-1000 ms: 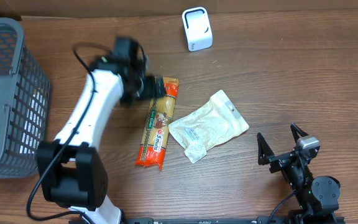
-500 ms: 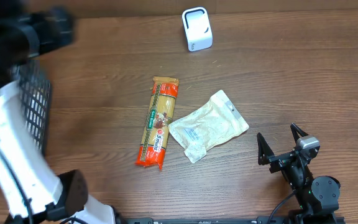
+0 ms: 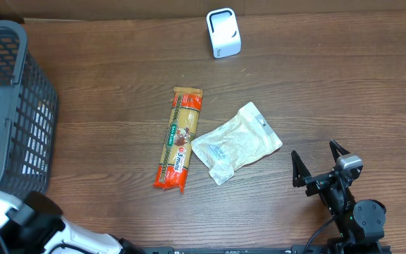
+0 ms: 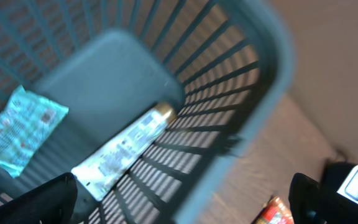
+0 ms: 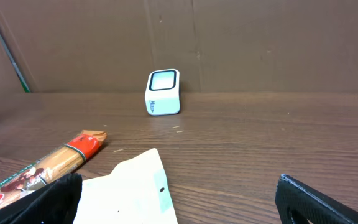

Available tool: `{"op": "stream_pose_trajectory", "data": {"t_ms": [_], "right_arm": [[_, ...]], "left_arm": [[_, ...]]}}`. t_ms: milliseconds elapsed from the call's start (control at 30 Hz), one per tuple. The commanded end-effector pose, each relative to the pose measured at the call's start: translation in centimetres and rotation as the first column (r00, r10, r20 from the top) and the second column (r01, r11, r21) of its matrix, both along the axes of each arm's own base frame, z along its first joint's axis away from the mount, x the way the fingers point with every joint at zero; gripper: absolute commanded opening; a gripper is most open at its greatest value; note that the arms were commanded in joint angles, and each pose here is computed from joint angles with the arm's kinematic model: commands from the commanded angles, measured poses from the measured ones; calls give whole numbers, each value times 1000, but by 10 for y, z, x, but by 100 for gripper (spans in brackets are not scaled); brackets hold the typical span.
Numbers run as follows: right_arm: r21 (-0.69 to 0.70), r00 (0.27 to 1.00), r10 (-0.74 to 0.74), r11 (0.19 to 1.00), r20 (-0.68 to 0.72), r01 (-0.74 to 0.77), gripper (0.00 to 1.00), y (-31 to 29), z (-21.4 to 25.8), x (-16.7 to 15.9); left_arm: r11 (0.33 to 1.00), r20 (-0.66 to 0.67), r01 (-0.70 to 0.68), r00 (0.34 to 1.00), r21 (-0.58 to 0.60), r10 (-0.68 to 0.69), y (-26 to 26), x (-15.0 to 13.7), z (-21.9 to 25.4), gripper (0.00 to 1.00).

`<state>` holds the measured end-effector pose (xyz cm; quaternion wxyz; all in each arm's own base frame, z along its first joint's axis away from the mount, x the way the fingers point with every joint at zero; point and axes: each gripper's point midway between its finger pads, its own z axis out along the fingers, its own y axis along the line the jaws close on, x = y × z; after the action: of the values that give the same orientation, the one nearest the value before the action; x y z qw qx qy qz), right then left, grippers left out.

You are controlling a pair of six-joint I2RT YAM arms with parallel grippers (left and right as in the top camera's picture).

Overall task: Scan the item barcode
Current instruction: 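Reach into the basket and grasp the white tube with gold cap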

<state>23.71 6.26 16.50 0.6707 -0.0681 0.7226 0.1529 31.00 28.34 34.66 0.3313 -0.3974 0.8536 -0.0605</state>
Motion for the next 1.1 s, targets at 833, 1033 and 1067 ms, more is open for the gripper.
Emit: {"op": "stream_pose_trajectory", "data": {"t_ms": [833,1033,1067], "right_arm": [[5,1000,-4,1000,20,4,100,-1,8,-1],[5,1000,-4,1000,20,4,100,-1,8,-1],[5,1000,-4,1000,20,4,100,-1,8,-1]], "left_arm": [[859,-163,343,889,-379,-427,38,34,-253,100],[840,-175,416,852,-348,-494,26,52,-263,100],[840,-191,422,844,-341,-501,24,54,-264,100]]}}
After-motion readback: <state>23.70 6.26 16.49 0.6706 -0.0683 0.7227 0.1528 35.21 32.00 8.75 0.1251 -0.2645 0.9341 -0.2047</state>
